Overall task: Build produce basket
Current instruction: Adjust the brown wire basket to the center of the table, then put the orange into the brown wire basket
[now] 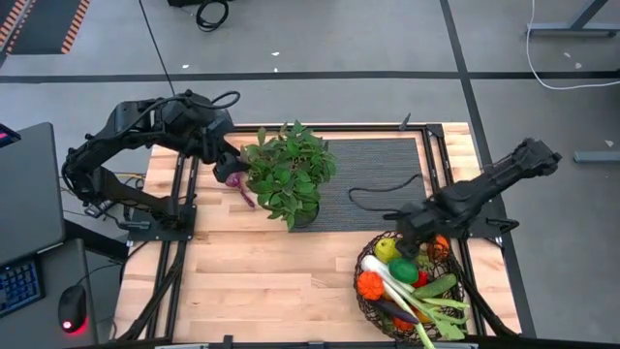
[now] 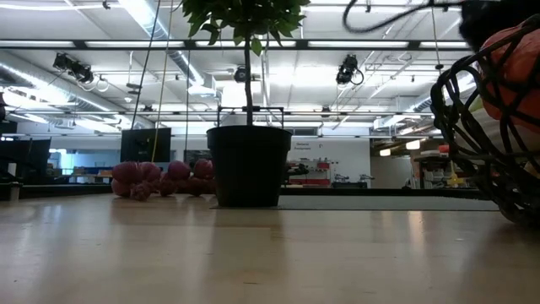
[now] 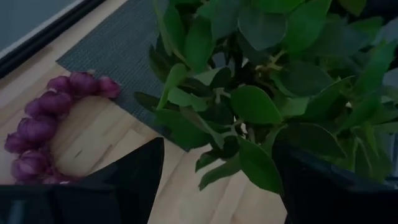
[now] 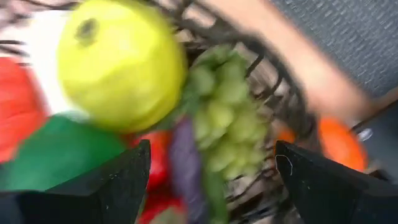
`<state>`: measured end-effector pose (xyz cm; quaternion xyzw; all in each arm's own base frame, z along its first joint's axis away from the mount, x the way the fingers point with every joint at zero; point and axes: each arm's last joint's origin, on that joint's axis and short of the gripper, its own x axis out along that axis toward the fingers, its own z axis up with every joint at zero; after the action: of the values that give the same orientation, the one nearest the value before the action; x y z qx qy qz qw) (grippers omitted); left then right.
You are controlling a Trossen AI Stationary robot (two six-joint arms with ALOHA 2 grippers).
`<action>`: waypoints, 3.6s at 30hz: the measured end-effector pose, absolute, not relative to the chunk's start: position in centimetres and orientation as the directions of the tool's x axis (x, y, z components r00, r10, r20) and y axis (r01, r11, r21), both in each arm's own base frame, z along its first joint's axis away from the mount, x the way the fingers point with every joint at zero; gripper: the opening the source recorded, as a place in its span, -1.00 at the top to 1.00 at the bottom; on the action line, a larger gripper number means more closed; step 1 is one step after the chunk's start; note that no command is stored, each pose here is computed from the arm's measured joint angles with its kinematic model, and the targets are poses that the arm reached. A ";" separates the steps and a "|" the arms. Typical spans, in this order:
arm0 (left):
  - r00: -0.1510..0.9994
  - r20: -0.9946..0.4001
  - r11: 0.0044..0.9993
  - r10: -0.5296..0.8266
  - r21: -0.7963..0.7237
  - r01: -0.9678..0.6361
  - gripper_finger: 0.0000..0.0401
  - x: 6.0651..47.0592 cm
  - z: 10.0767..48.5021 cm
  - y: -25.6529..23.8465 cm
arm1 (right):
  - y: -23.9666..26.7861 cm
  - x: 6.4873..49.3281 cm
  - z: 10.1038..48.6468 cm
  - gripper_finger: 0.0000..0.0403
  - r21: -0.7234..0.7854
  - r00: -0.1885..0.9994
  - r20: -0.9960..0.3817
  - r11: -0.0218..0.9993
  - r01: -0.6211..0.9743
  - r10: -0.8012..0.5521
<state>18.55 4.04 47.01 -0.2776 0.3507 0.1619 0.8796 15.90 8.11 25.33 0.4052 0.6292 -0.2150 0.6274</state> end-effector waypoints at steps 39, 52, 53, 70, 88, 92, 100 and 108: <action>0.700 -0.706 0.773 0.106 -0.384 -0.505 -0.44 18.6 47.0 4.1 | 0.5 12.2 29.5 -0.71 0.165 0.030 -0.953 0.432 0.887 0.301; 0.700 -0.706 0.773 0.107 -0.384 -0.505 -0.44 18.6 47.0 4.1 | 5.4 11.1 29.6 -0.71 0.250 -0.131 -0.909 0.770 0.586 0.395; 0.700 -0.706 0.771 0.106 -0.386 -0.507 -0.44 18.6 47.0 4.1 | 5.8 11.0 29.5 -0.71 0.239 -0.143 -0.913 0.786 0.570 0.382; 0.697 -0.707 0.748 0.121 -0.397 -0.532 -0.44 18.6 47.0 4.1 | 13.0 12.5 25.7 -0.71 -0.009 -0.288 -0.956 0.973 0.232 0.060; 0.697 -0.707 0.707 0.121 -0.431 -0.561 -0.44 18.6 47.0 4.1 | 14.1 13.7 22.8 -0.71 -0.076 -0.063 -0.996 0.947 0.311 -0.059; 0.696 -0.707 0.706 0.121 -0.431 -0.561 -0.44 18.6 47.0 4.1 | 14.2 14.2 23.6 -0.71 -0.060 0.039 -0.997 0.959 0.276 -0.073; 0.696 -0.708 0.706 0.121 -0.432 -0.562 -0.44 18.6 47.0 4.1 | 13.6 13.2 23.1 -0.71 -0.113 -0.112 -0.990 0.945 0.306 -0.082; 0.696 -0.708 0.708 0.121 -0.430 -0.560 -0.44 18.6 47.0 4.1 | 13.4 12.5 23.2 -0.71 -0.126 -0.112 -0.990 0.917 0.379 -0.090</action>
<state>18.56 4.13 47.01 -0.3269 0.3358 0.1978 0.8609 12.49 13.41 23.25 0.1000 0.7242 -0.1780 0.6587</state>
